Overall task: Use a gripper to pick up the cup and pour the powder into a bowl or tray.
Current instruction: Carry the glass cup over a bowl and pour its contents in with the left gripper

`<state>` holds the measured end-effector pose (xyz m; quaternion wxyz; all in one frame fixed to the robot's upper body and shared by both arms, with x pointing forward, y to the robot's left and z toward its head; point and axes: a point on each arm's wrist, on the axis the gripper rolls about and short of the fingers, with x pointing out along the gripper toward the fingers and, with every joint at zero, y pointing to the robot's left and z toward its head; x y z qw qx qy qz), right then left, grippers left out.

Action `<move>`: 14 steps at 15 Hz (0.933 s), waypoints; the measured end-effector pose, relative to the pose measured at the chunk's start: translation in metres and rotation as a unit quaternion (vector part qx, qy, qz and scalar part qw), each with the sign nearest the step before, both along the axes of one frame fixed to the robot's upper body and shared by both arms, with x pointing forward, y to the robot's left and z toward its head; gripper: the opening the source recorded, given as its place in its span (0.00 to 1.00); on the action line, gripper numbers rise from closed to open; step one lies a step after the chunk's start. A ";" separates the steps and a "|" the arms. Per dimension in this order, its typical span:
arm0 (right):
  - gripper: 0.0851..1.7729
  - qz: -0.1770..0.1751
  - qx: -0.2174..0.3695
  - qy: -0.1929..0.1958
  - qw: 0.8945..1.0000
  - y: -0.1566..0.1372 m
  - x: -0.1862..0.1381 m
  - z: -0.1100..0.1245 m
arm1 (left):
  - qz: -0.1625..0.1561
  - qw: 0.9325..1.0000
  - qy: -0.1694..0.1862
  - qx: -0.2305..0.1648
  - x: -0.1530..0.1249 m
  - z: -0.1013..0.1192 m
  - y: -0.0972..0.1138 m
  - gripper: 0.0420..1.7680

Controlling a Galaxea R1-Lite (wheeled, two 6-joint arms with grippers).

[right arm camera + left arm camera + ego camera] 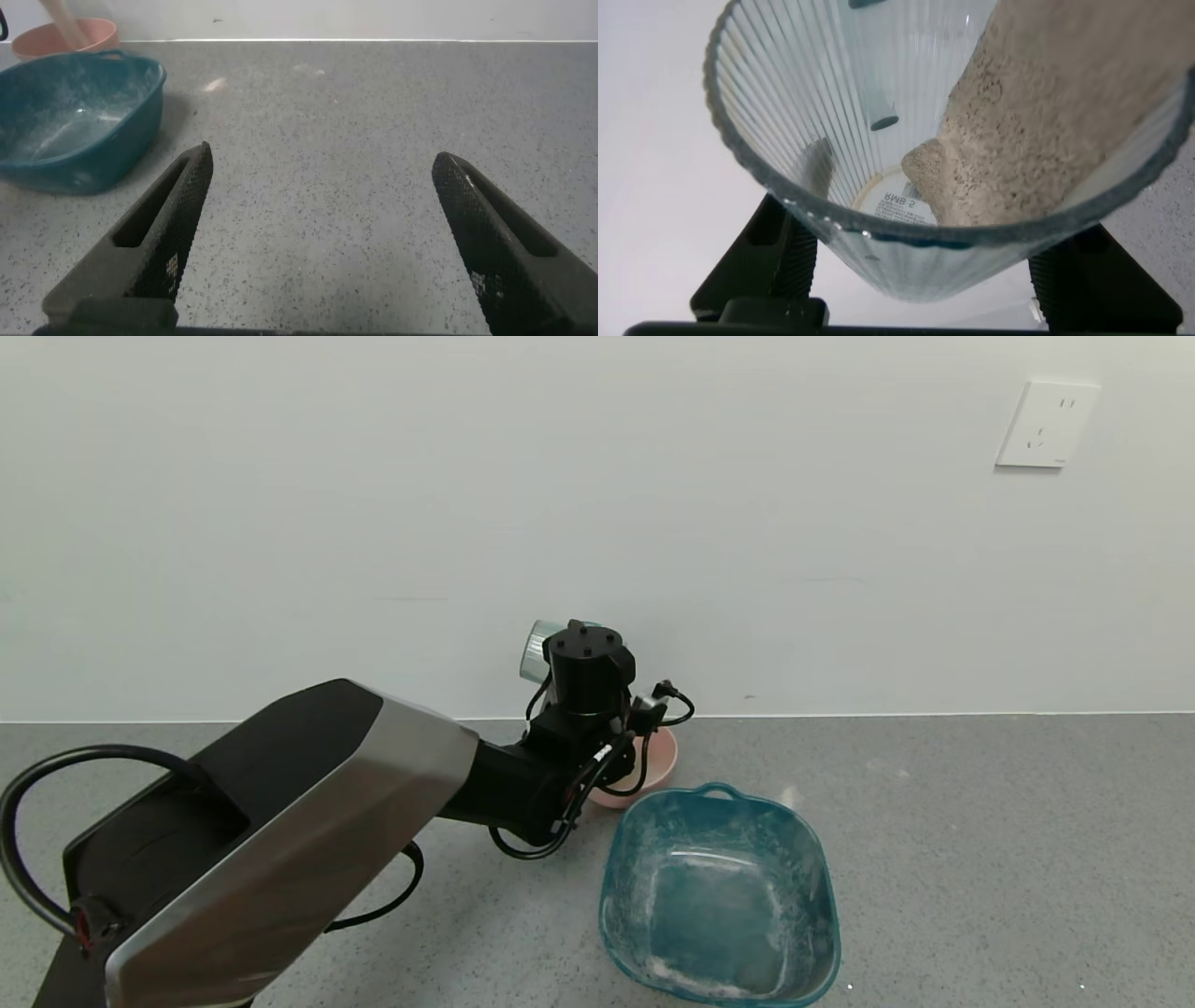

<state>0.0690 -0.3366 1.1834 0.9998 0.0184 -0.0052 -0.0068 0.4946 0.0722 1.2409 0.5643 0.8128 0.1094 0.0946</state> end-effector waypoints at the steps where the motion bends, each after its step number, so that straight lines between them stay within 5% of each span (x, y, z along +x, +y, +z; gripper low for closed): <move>1: 0.96 0.000 0.000 0.000 1.000 0.000 0.000 0.000 | 0.000 1.000 0.000 0.000 0.000 0.000 0.000 0.72; 14: 0.96 0.000 0.000 0.000 1.000 0.000 0.000 0.000 | 0.002 1.000 0.008 0.006 -0.002 -0.003 0.001 0.72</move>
